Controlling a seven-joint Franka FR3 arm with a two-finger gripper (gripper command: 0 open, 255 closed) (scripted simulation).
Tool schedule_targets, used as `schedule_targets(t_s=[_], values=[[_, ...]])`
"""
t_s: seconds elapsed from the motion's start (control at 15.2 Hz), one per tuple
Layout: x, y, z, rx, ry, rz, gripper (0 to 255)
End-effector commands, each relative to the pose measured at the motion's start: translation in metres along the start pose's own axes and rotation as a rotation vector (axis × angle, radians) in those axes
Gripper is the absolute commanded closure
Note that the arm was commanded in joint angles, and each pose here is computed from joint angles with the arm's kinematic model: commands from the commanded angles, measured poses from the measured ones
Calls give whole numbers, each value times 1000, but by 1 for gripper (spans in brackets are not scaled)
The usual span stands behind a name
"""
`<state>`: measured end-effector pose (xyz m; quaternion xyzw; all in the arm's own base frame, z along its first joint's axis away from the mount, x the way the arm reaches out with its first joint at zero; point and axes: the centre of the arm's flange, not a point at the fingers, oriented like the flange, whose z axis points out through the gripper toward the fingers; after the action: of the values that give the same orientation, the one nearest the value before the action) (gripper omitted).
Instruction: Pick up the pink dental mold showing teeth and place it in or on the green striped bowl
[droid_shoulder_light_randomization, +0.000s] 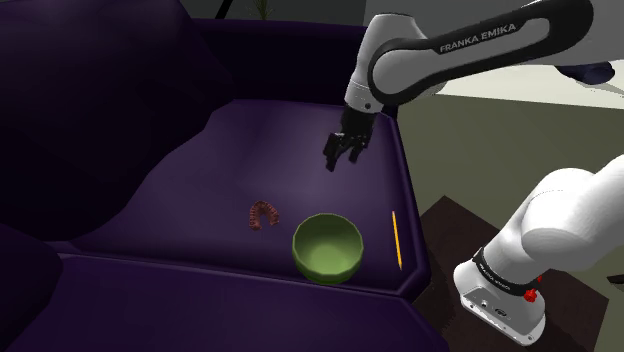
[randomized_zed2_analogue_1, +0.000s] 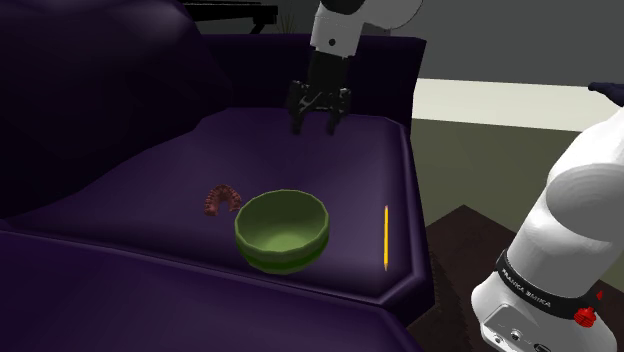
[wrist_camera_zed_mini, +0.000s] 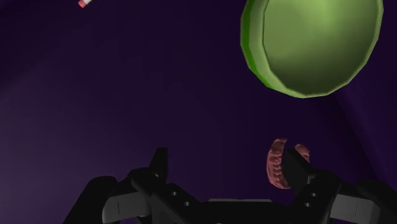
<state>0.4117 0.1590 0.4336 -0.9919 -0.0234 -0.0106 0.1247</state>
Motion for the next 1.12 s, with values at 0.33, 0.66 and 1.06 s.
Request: schedule_targets(t_s=[0.33,0.66,1.06], values=[[47,-40,59,51,40,13,0],[83,-70,99,87,67,21,0],[111,-93,137,114,87,27,0]])
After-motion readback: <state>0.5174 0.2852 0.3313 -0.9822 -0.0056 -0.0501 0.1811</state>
